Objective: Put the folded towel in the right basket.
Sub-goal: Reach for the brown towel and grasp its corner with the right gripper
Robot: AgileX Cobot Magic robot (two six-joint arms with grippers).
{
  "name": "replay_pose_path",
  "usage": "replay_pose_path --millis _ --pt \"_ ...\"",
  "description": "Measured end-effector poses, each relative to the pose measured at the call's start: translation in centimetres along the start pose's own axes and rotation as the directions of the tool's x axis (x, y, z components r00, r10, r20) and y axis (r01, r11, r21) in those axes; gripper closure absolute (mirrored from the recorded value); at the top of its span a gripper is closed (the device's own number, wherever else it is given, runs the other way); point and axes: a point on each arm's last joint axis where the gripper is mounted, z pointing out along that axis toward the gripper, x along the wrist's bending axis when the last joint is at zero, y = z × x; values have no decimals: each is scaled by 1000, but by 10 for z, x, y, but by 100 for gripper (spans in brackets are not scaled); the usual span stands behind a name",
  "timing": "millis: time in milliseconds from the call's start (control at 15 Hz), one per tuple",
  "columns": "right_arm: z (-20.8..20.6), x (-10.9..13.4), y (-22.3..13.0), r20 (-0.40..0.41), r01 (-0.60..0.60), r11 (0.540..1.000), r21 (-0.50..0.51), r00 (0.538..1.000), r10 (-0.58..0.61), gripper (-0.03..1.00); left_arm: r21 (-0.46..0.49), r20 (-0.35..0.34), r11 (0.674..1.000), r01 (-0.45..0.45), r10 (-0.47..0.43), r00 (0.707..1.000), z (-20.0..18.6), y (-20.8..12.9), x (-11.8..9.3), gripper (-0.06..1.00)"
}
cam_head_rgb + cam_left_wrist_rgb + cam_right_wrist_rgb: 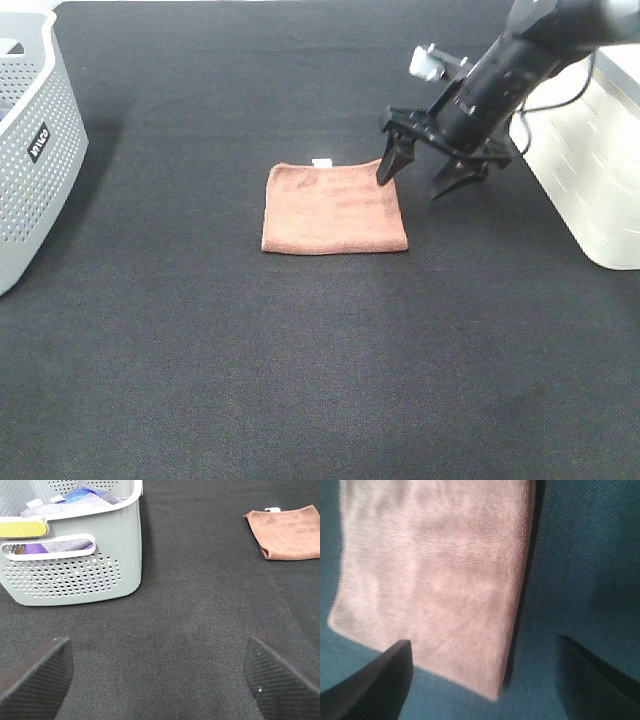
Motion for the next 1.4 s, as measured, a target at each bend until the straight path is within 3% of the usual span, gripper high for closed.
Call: replay_pose_path --millis 533,733,933,1067,1267,1400 --pt "40 -12 10 -24 -17 999 41 1000 18 25 0 0 1000 0 0 1000 0 0 0 7" --pt "46 -8 8 -17 14 999 52 1000 -13 35 0 0 1000 0 0 1000 0 0 0 7" --pt "55 0 6 -23 32 997 65 999 -31 39 0 0 1000 0 0 1000 0 0 0 7" --pt "58 5 4 -24 44 997 65 999 -43 52 0 0 1000 0 0 1000 0 0 0 7" --pt "62 10 6 -25 67 995 69 998 -65 91 0 0 1000 0 0 1000 0 0 0 7" --pt "53 17 14 -24 102 993 63 995 -101 94 0 0 1000 0 0 1000 0 0 0 7"
